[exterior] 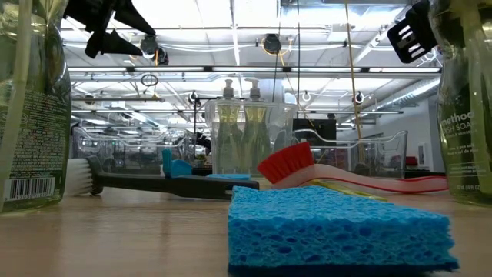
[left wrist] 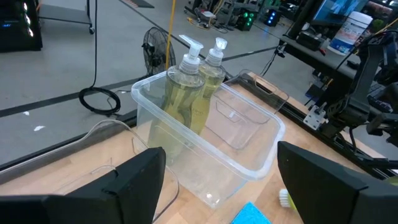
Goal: Pick & Place Kitchen Sink Supplies
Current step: Put the yellow dish soap into the white bin
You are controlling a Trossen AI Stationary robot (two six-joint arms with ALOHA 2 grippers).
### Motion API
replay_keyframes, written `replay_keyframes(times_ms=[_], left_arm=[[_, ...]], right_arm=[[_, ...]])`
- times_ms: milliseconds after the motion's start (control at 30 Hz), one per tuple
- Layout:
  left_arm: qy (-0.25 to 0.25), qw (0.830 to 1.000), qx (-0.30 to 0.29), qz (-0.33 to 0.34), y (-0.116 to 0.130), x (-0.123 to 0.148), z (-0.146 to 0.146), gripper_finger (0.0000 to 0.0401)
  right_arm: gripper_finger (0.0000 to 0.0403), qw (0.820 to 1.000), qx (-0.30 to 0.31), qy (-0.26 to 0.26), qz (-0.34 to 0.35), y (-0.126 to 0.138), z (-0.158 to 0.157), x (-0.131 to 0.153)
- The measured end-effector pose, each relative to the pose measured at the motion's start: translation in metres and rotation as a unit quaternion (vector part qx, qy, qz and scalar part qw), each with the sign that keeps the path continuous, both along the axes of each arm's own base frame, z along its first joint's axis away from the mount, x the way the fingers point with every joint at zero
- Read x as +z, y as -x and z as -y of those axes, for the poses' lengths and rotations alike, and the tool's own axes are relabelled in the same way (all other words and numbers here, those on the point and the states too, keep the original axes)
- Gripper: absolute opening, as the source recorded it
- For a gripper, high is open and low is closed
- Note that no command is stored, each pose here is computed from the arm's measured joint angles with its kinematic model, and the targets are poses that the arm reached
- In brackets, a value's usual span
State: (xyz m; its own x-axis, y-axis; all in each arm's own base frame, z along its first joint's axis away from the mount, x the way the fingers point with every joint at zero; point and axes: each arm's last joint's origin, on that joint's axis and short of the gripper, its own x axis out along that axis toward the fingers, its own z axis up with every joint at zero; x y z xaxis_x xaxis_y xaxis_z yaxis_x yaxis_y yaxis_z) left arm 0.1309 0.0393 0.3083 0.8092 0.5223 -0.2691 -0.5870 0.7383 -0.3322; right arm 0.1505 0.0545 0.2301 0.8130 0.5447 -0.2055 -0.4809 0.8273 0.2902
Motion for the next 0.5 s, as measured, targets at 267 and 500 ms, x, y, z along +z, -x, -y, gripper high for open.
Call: replay_keyframes(times_ms=[267,500], left_arm=[[0.001,1.0,0.0,0.001,0.0,0.0001,0.0,0.0306],[0.001,1.0,0.0,0.001,0.0,-0.0001,0.0,0.0306]], right_arm=[[0.0189,1.0,-0.003,-0.003,0.015,-0.0007,0.0,0.0028],[0.0117,1.0,-0.007,-0.004,0.026,-0.0012,0.0002,0.0046]])
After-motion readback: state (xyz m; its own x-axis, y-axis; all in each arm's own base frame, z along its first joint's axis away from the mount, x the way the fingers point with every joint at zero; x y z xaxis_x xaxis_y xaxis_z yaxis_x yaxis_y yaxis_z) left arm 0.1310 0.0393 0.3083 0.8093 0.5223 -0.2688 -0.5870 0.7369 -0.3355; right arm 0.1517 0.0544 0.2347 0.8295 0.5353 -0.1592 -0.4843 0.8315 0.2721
